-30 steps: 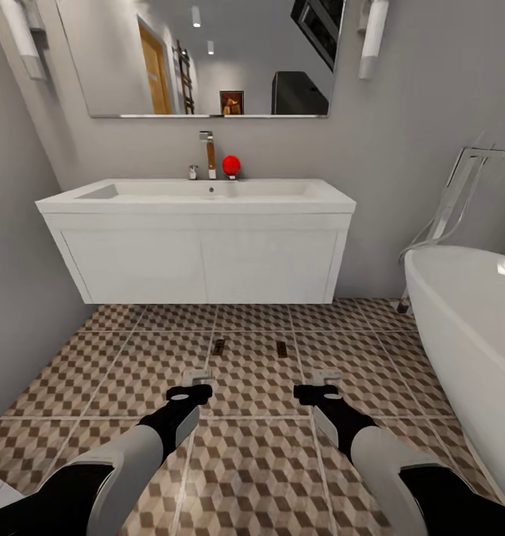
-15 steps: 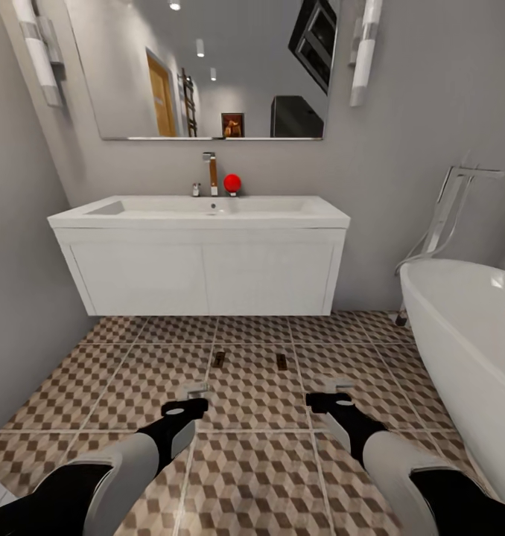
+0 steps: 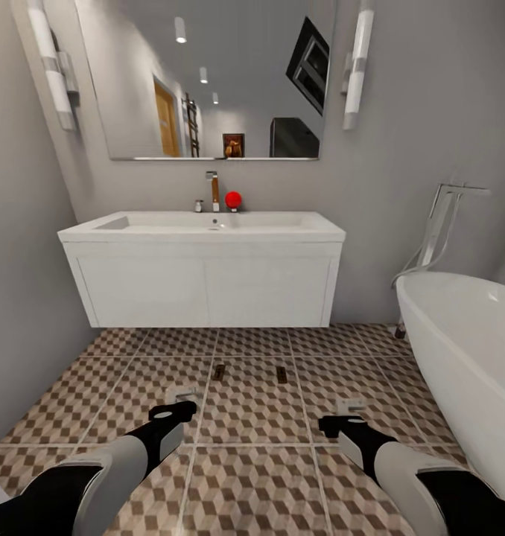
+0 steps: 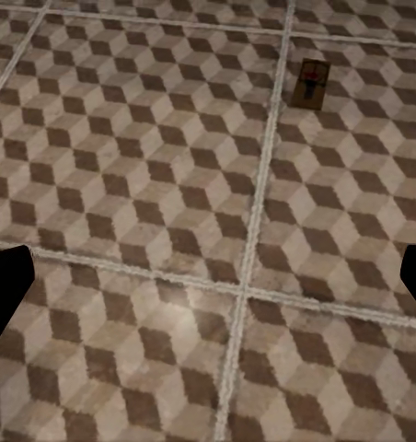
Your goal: Take the four mousetraps from the cabinet in the bathroom and place them on the bathroom floor. Make sure all four end up on the same floor surface, and ensure that at least two of them are either under or directly next to the same bathroom sink.
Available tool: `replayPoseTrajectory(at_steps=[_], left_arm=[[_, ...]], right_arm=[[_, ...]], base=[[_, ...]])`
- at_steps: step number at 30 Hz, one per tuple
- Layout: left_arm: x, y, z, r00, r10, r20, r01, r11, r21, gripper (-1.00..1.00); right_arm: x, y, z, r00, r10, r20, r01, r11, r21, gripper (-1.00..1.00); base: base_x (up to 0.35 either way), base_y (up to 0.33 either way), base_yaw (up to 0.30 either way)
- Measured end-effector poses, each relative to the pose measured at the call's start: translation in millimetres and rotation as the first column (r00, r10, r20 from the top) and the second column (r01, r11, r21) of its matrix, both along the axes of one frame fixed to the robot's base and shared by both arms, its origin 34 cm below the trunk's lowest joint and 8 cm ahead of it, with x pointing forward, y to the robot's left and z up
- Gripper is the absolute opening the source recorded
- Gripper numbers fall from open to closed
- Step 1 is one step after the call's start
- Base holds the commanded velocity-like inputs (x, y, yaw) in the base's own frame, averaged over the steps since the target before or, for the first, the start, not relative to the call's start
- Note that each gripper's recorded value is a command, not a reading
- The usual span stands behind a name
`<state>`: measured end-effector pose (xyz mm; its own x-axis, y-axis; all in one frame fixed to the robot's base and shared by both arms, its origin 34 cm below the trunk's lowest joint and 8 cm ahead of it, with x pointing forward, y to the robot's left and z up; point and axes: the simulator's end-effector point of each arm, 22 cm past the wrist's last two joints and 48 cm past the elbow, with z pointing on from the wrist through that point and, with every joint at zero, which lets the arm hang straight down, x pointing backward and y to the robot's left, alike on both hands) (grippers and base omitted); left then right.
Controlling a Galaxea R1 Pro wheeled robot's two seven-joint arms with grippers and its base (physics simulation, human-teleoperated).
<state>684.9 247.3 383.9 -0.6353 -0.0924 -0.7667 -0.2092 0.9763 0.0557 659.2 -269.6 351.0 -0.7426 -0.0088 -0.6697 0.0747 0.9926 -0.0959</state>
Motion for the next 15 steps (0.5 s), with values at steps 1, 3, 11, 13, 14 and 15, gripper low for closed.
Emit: replayPoseTrajectory(at_steps=[1, 3, 11, 13, 14, 15], left_arm=[[0.4, 2.5, 2.4, 1.0, 0.003, 0.004, -0.003, 1.0, 0.002, 1.0], [1.2, 6.9, 7.4, 1.0, 0.007, 0.012, -0.007, 1.0, 0.005, 1.0], [1.4, 15.5, 24.4, 0.999, 0.017, 0.039, -0.018, 1.0, 0.01, 1.0], [0.9, 16.9, 28.1, 0.999, 0.019, 0.045, -0.019, 1.0, 0.011, 1.0], [-0.2, 18.1, 29.0, 0.999, 0.02, 0.046, -0.021, 1.0, 0.012, 1.0], [-1.6, 19.2, 29.5, 0.999, 0.021, 0.047, -0.022, 1.0, 0.013, 1.0]], right_arm=[[-0.6, -1.1, 1.4, 1.0, -0.001, 0.0, 0.001, 1.0, -0.001, 1.0], [-0.5, -4.6, 5.4, 1.0, -0.005, 0.004, 0.005, 1.0, -0.005, 1.0], [3.0, -13.0, 24.8, 0.999, -0.014, 0.032, 0.014, 1.0, -0.015, 1.0], [3.9, -13.9, 29.6, 0.999, -0.015, 0.039, 0.016, 1.0, -0.016, 1.0], [4.2, -14.8, 31.9, 0.999, -0.016, 0.043, 0.017, 1.0, -0.017, 1.0], [4.3, -16.2, 34.1, 0.999, -0.017, 0.046, 0.018, 1.0, -0.018, 1.0]], base=[[0.0, 0.0, 0.0], [0.0, 0.0, 0.0], [0.0, 0.0, 0.0], [0.0, 0.0, 0.0], [0.0, 0.0, 0.0], [0.0, 0.0, 0.0]])
